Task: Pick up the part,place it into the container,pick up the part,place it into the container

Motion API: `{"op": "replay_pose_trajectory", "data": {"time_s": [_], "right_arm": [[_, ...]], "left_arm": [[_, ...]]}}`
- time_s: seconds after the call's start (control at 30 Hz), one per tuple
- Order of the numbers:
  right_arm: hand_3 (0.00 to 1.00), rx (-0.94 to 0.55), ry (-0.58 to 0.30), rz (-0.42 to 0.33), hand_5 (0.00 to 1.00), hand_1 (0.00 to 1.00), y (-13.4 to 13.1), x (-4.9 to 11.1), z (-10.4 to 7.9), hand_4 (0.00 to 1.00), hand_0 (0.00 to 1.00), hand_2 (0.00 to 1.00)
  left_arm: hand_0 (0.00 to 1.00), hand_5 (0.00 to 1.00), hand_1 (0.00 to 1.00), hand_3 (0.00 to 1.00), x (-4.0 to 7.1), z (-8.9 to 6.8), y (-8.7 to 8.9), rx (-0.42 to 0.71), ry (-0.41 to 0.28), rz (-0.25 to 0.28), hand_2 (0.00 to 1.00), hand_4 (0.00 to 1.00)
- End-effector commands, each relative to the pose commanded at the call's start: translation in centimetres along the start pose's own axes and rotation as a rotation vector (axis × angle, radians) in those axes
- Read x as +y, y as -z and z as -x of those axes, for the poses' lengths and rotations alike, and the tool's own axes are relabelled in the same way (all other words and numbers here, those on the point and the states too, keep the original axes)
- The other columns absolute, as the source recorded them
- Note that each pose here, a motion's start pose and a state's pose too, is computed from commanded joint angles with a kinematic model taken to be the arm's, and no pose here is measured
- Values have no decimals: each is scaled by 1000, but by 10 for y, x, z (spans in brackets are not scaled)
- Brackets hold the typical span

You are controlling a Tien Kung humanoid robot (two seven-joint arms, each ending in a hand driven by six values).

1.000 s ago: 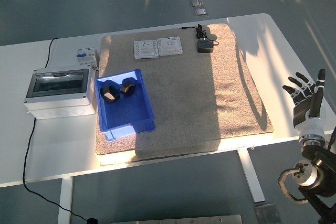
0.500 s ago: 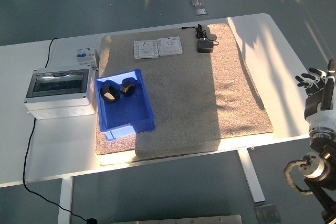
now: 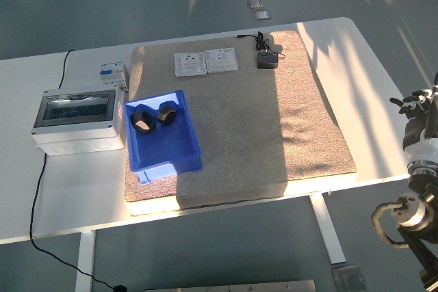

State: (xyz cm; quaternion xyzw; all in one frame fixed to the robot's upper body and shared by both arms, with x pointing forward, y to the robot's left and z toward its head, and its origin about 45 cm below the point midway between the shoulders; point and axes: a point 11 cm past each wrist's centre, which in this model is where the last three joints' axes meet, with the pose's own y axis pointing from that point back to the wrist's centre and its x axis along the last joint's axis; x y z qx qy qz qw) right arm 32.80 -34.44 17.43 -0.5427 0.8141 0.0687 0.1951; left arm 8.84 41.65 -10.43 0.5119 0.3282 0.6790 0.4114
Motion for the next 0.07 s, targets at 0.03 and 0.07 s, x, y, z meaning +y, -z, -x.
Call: {"op": "replay_pose_trajectory", "data": {"time_s": [0.03,0.07], "right_arm": [[182,11,8,-11,772,45,3,0,3,855,215,143],[182,22,17,-22,772,45,5,-1,5,855,215,143]], "left_arm": [[671,783,656,666,0,0,0,0,0,0,699,732],[671,783,656,666,0,0,0,0,0,1,699,732]]}}
